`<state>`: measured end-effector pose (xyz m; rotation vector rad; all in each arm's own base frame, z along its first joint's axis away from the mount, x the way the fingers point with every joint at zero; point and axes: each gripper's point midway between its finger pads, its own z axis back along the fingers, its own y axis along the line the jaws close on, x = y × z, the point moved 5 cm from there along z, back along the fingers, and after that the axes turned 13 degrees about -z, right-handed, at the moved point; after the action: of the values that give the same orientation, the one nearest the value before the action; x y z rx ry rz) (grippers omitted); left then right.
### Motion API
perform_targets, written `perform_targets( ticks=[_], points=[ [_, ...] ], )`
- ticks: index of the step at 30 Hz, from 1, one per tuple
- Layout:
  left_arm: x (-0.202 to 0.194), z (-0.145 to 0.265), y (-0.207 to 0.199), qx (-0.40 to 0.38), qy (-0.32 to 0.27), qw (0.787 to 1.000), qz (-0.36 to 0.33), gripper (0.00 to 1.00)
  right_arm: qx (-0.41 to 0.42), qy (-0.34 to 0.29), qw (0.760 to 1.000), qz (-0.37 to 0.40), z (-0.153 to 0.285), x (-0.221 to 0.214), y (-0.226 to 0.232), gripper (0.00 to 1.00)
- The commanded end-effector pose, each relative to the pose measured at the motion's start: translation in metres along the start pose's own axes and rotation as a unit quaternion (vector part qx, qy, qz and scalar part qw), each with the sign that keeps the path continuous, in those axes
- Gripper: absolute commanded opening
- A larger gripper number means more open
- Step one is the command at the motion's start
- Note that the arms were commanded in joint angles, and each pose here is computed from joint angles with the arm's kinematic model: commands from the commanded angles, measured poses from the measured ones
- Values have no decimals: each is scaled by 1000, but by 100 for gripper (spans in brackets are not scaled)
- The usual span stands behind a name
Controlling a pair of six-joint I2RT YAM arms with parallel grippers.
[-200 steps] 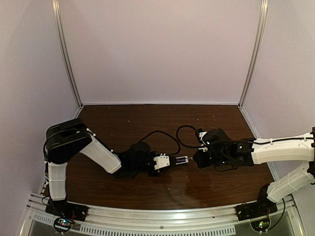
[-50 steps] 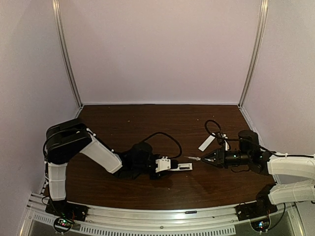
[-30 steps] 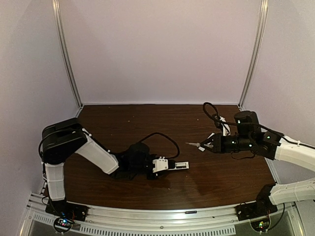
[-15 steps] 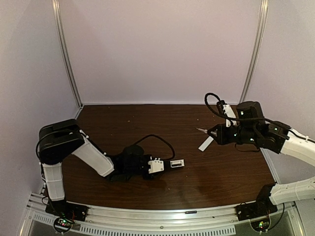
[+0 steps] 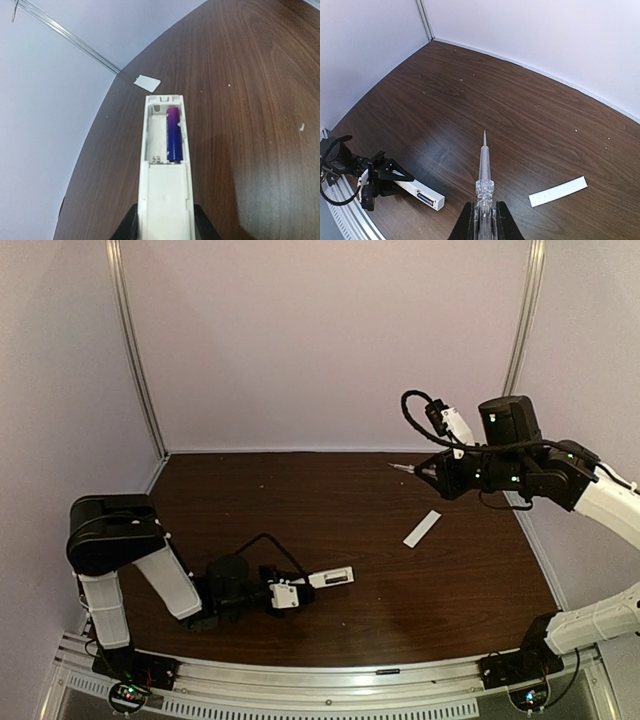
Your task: Unload the batteries from the remote control
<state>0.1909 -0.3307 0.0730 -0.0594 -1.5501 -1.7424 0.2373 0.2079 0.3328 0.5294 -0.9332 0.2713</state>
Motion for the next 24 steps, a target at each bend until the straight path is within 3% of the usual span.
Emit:
perform_targets(
  ticks=[1, 14, 24],
  points=[
    [22, 27, 34, 117, -53, 991, -26, 0, 41, 64, 995, 57, 2, -6, 15, 0],
    [30, 3, 17, -48, -28, 998, 7, 0, 77, 192, 966, 158, 2, -55, 49, 0],
    [30, -7, 11, -96, -14, 995, 24, 0, 86, 274, 925, 249, -2, -105, 78, 0]
  ],
)
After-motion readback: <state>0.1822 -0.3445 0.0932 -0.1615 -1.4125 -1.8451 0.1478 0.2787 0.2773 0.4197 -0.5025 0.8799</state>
